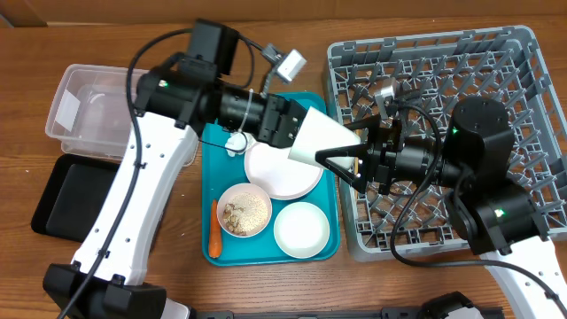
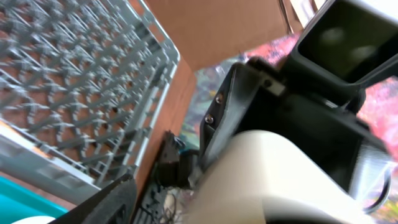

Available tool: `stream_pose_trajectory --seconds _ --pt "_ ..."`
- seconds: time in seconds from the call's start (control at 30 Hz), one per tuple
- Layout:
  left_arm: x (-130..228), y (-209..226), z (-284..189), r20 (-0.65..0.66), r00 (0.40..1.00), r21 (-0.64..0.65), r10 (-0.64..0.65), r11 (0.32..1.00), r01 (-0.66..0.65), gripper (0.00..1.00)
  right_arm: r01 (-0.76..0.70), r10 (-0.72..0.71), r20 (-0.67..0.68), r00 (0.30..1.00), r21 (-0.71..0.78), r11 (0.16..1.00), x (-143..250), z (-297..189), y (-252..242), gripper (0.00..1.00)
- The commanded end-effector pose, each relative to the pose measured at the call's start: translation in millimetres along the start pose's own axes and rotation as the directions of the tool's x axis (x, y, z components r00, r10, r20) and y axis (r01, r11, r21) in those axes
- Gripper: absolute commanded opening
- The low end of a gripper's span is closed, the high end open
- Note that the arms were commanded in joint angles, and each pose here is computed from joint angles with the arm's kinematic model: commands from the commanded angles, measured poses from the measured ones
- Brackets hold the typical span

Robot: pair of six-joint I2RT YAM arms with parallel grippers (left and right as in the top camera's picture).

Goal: Sort waste into correct bins and load items into the dishwasher
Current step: 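Lift the cup with the left gripper and pass it to the right gripper, then carry the cup with the right gripper and place it in the dish rack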

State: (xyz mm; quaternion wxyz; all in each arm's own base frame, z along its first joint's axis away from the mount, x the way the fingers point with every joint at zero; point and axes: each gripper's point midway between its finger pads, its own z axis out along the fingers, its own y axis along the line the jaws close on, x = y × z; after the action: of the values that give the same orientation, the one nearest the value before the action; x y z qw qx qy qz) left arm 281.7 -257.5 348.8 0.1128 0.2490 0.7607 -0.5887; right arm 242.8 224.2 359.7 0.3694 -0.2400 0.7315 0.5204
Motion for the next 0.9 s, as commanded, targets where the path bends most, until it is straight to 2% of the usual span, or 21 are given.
stream_pose_trajectory --seconds 0.0,0.07,0.13,0.27,0.33,0.47,0.67,0.8,0.87 --pt "-12 7 -19 0.059 0.998 -0.015 -0.026 1.000 0.027 0.70 -0.003 -0.011 0.074 0.997 0.189 0.982 -12 -13 -18 0.64" --pt "-17 13 -31 0.090 0.995 -0.030 -0.036 0.999 0.039 0.70 -0.050 0.022 0.090 0.996 0.319 0.946 -6 -24 -36 0.62" --pt "-21 20 -42 0.120 0.992 -0.045 -0.047 0.998 0.053 0.70 -0.120 0.073 0.116 0.991 0.469 0.875 3 -42 -59 0.59" --pt "-25 27 -57 0.156 0.986 -0.065 -0.059 0.995 0.070 0.70 -0.263 0.183 0.190 0.965 0.704 0.660 29 -91 -102 0.58" --pt "-26 29 -59 0.163 0.985 -0.072 -0.058 0.995 0.071 0.69 -0.350 0.245 0.257 0.935 0.782 0.515 43 -121 -123 0.56" --pt "-25 35 -59 0.164 0.985 -0.106 -0.056 0.992 0.074 0.68 -0.436 0.326 0.343 0.881 0.856 0.276 71 -173 -151 0.56" --pt "-25 40 -60 0.165 0.985 -0.139 -0.059 0.987 0.083 0.68 -0.519 0.407 0.497 0.766 0.852 -0.065 108 -242 -189 0.56" --pt "-21 42 -60 0.156 0.986 -0.148 -0.056 0.986 0.079 0.68 -0.547 0.469 0.574 0.671 0.811 -0.209 131 -269 -216 0.56" --pt "-19 43 -59 0.152 0.987 -0.152 -0.061 0.985 0.084 0.67 -0.551 0.507 0.592 0.627 0.797 -0.248 141 -273 -232 0.56"
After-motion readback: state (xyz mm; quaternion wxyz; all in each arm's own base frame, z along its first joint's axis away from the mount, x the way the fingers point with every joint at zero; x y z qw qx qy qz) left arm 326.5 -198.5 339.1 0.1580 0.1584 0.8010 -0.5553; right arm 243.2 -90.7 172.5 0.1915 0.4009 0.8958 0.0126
